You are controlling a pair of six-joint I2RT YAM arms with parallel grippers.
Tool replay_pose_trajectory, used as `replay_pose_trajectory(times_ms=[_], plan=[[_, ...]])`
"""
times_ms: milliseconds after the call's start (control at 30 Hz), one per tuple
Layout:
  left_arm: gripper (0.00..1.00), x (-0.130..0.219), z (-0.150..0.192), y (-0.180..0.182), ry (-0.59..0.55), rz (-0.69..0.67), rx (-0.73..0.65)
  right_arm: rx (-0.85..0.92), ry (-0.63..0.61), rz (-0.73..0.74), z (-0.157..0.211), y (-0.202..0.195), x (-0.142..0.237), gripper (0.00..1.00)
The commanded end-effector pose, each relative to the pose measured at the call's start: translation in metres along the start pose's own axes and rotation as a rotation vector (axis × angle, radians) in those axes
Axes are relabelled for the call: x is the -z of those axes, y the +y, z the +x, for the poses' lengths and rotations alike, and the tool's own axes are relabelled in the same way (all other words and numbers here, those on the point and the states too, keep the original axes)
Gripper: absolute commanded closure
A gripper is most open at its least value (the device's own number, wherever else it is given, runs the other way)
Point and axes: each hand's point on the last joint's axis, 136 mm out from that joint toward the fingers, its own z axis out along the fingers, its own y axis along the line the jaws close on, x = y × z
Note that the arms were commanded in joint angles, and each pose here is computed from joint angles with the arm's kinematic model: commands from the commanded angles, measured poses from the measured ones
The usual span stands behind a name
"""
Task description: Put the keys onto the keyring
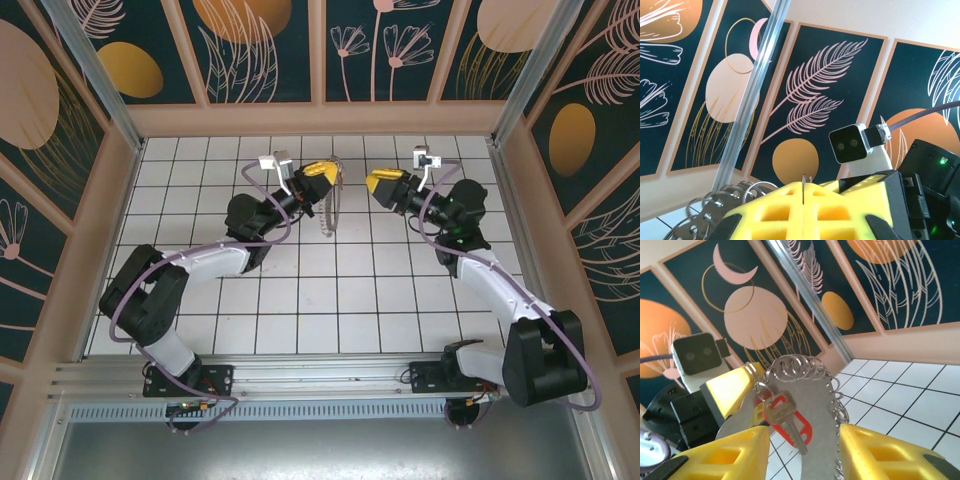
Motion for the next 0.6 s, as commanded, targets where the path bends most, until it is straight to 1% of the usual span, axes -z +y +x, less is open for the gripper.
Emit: replay_pose_trajectory(times_ms=[0,167,233,267,367,500,567], plan=[[1.0,-0.002,-0.021,-0.002,-0.064,0.043,0.029,-0.05,-0.079,0.001,-0.014,-0.006,-0.003,0.58],[1.0,0.0,-0.025,0.003,-0.074,0.062,0.098,-0.074,-0.114,-0.07,-0.025,0.001,-0.011,0.58],[1.0,0.001,-0.03,0.003,-0.077,0.077,0.12,-0.067,-0.117,-0.096,-0.028,0.006,-0.015,0.55],[1.0,0.001,-0.023,0.009,-0.062,0.069,0.141,-0.065,-0.113,-0.107,-0.028,0.007,-0.017,0.54],[1.0,-0.001,-0.021,0.014,-0.045,0.079,0.179,-0.058,-0.105,-0.138,-0.028,0.011,-0.024,0.51],[1.0,0.0,-0.016,0.019,-0.024,0.094,0.234,-0.063,-0.092,-0.181,-0.027,0.014,-0.032,0.51],[1.0,-0.005,-0.025,0.014,-0.039,0.126,0.233,-0.065,-0.09,-0.204,-0.028,0.016,-0.035,0.51]])
